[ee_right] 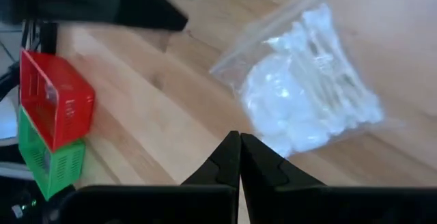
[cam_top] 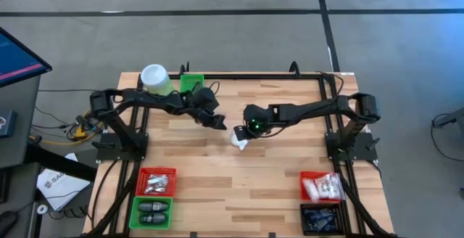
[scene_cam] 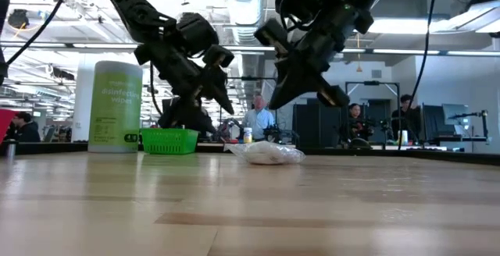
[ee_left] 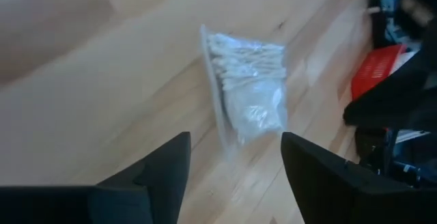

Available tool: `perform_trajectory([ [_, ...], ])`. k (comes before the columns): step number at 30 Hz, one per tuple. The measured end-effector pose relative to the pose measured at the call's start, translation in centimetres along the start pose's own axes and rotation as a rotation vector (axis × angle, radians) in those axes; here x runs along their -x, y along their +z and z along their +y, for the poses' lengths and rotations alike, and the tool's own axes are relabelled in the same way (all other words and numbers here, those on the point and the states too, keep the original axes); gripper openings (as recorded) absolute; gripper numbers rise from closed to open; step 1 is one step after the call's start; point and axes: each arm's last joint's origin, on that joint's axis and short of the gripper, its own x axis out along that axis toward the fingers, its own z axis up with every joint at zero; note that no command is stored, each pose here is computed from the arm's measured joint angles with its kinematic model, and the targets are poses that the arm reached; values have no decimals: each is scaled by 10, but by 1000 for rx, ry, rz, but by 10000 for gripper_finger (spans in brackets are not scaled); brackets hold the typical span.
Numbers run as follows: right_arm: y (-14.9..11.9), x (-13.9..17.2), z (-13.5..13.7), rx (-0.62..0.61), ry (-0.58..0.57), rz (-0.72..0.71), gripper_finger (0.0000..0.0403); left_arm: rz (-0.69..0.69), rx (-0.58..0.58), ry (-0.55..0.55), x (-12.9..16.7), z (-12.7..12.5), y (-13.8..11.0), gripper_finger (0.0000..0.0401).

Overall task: Pick & Place Travel size toiletries
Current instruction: Put the cotton pack into the right red bin

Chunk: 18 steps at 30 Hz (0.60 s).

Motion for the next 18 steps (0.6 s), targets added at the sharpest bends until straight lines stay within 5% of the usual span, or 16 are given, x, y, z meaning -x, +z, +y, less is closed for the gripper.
perform_trajectory([
  [8, -2, -8, -14, -41, -116, 29, 0, 37, 51, 30, -16, 6, -5, 179],
  [18, -10, -21, -19, -59, -177, 56, 0, 48, -9, 88, -30, 12, -11, 17],
])
